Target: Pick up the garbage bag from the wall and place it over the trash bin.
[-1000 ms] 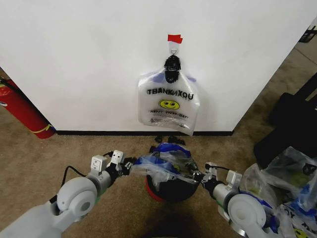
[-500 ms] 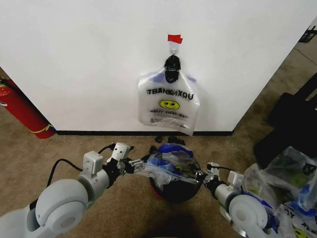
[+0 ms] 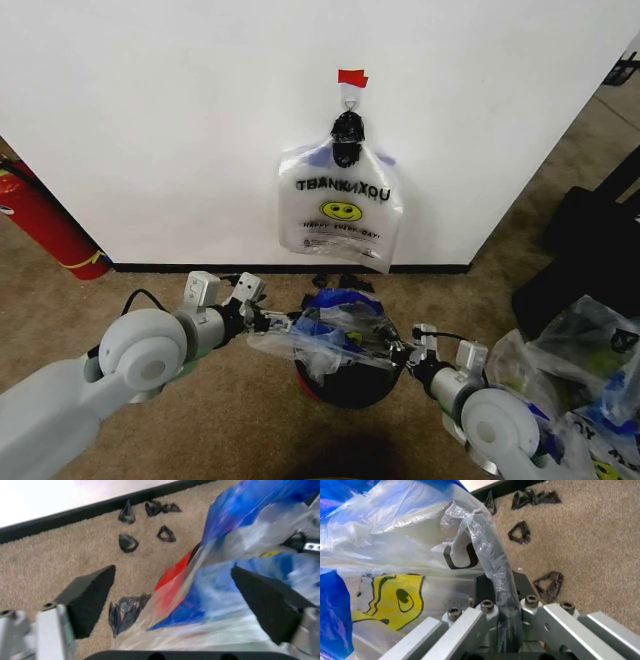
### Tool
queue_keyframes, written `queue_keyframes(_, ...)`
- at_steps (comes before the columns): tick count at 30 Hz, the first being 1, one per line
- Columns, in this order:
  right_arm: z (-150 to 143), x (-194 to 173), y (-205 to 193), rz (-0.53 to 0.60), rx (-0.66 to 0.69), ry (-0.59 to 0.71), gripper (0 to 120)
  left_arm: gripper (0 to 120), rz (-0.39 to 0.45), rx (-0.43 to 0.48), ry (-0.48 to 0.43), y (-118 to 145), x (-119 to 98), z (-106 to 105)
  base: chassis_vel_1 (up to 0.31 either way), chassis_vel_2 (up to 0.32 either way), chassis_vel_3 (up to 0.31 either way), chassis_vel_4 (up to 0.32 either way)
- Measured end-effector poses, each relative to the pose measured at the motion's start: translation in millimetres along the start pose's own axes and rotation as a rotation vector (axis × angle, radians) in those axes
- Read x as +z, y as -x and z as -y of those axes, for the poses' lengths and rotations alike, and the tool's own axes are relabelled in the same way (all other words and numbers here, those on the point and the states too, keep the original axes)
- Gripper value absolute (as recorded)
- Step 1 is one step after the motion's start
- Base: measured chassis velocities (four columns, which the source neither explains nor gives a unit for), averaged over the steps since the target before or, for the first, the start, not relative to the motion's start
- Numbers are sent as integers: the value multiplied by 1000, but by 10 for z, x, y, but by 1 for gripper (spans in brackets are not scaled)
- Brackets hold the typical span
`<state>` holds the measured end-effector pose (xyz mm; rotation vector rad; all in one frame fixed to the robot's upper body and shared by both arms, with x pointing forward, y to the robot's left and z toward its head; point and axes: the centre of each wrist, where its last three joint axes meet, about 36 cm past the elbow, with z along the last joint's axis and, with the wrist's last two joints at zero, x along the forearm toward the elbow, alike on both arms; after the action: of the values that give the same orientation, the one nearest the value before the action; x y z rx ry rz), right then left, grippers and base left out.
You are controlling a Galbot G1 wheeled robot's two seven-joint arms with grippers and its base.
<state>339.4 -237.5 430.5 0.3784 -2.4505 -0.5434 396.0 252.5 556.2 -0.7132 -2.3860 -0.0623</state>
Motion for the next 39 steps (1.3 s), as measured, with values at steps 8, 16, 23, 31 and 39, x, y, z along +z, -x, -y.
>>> queue_keyframes(8, 0, -28, 35, 1, 10, 3, 0, 56, -6, 23, -10, 61, 64, 18, 0, 0, 0, 0)
queue_keyframes(16, 10, -60, 48, 5, 21, 8, 0, 27, -9, 51, -22, 82, 82, 76, 0, 0, 0, 0)
queue_keyframes(23, 23, -72, 62, 4, 24, 13, 0, 4, -4, 54, -23, 69, 108, 110, 0, 0, 0, 0)
queue_keyframes(31, 28, -110, 112, 10, 43, 65, 0, 0, 66, 96, -29, -213, 174, 335, 0, 0, 0, 0)
queue_keyframes(39, 69, -196, 140, 28, 74, 130, 0, 0, 73, 229, -41, -411, 604, 672, 0, 0, 0, 0)
